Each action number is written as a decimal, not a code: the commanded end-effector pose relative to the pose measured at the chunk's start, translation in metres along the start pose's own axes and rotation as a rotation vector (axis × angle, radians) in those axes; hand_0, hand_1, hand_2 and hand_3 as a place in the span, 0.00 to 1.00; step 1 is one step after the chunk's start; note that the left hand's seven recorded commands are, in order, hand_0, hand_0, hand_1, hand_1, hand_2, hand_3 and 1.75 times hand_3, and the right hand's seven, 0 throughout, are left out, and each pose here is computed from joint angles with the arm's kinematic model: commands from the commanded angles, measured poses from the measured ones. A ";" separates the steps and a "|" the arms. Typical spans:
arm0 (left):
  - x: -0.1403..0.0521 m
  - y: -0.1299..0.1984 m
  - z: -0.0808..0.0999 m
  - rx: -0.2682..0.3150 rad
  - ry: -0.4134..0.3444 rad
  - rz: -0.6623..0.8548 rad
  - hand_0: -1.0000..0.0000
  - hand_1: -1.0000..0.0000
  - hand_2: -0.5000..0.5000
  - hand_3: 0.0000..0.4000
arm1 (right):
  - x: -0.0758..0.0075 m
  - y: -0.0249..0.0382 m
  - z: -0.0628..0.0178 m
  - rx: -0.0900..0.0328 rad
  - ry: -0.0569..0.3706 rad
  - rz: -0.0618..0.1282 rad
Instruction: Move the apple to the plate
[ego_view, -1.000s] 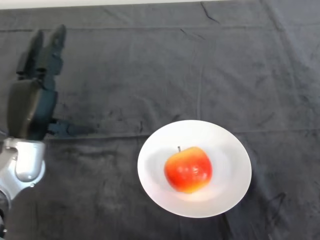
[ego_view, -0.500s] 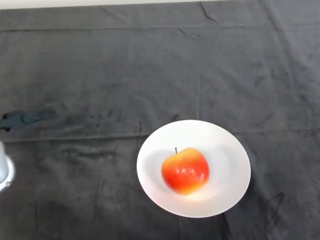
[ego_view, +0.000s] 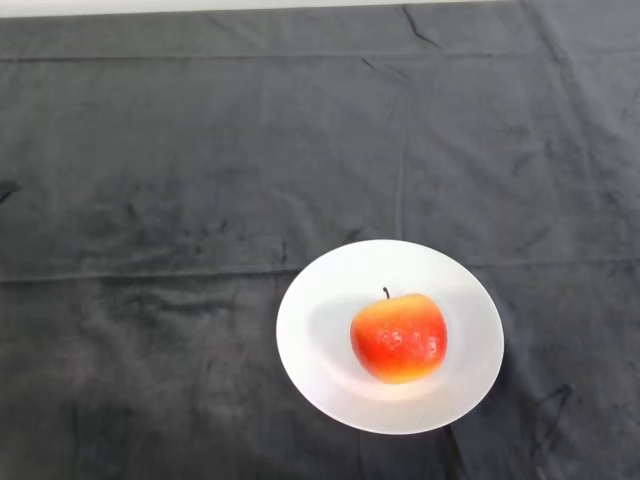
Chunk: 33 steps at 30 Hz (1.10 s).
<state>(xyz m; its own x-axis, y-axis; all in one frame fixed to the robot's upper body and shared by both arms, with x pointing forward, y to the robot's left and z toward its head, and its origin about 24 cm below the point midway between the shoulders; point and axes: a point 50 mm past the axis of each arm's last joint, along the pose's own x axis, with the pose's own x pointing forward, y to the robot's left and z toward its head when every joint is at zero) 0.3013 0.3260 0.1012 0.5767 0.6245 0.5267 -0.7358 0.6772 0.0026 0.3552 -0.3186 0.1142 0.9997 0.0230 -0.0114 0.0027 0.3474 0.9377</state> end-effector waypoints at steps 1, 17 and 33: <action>-0.005 0.028 -0.012 0.045 0.049 0.057 1.00 1.00 0.50 0.00 | -0.0085 -0.0111 0.0061 0.005 -0.020 -0.031; -0.004 0.087 -0.030 -0.047 0.224 0.354 1.00 1.00 0.50 0.00 | -0.0085 -0.0112 0.0061 0.004 -0.020 -0.032; -0.003 0.085 -0.033 -0.121 0.286 0.434 1.00 1.00 0.50 0.00 | -0.0085 -0.0112 0.0060 0.003 -0.020 -0.032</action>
<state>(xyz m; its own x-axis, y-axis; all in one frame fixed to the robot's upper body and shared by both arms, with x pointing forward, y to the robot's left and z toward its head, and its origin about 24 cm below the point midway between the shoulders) 0.2499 0.3849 0.0611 0.3416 0.9197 0.1935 -0.8903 0.3826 -0.2468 0.3551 -0.3186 0.1142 0.9997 0.0228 -0.0113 0.0027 0.3474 0.9377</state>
